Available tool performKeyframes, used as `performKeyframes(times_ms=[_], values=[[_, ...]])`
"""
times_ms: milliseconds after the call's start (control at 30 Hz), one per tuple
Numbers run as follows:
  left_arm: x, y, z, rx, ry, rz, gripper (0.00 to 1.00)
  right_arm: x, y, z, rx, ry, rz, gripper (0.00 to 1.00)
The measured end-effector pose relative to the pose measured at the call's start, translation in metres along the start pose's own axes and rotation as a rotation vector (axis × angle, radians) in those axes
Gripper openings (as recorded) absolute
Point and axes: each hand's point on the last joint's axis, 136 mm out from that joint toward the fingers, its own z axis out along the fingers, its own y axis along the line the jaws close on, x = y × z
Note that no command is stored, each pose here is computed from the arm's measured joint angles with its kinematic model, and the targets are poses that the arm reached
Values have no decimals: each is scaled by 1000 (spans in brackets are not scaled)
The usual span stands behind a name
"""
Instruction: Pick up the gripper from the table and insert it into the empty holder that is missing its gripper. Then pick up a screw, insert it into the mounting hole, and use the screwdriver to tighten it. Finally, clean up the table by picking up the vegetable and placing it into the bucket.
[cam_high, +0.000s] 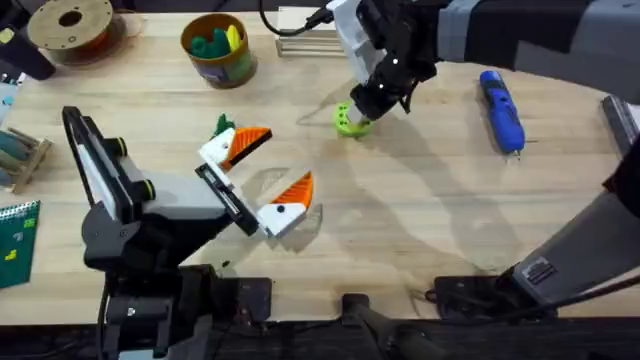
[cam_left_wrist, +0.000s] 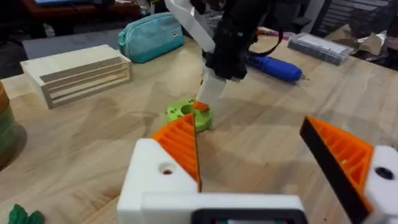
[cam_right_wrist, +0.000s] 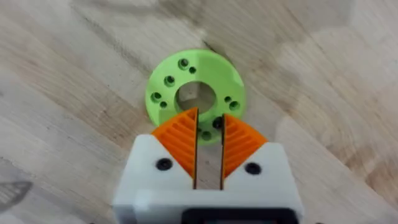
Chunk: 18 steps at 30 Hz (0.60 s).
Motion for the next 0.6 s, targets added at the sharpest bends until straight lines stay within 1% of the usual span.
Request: performKeyframes(times_ms=[100, 200, 300, 367, 600], values=[[0, 0, 0, 0, 0, 0, 996, 0, 0, 0, 0, 0, 0, 178], [0, 0, 0, 0, 0, 0, 996, 0, -2, 0, 14, 1, 0, 112], [0, 0, 0, 0, 0, 0, 995, 1, -6, 0, 33, 6, 0, 69], [0, 0, 0, 0, 0, 0, 995, 1, -8, 0, 47, 7, 0, 14], [0, 0, 0, 0, 0, 0, 995, 2, -10, 0, 61, 12, 0, 6]])
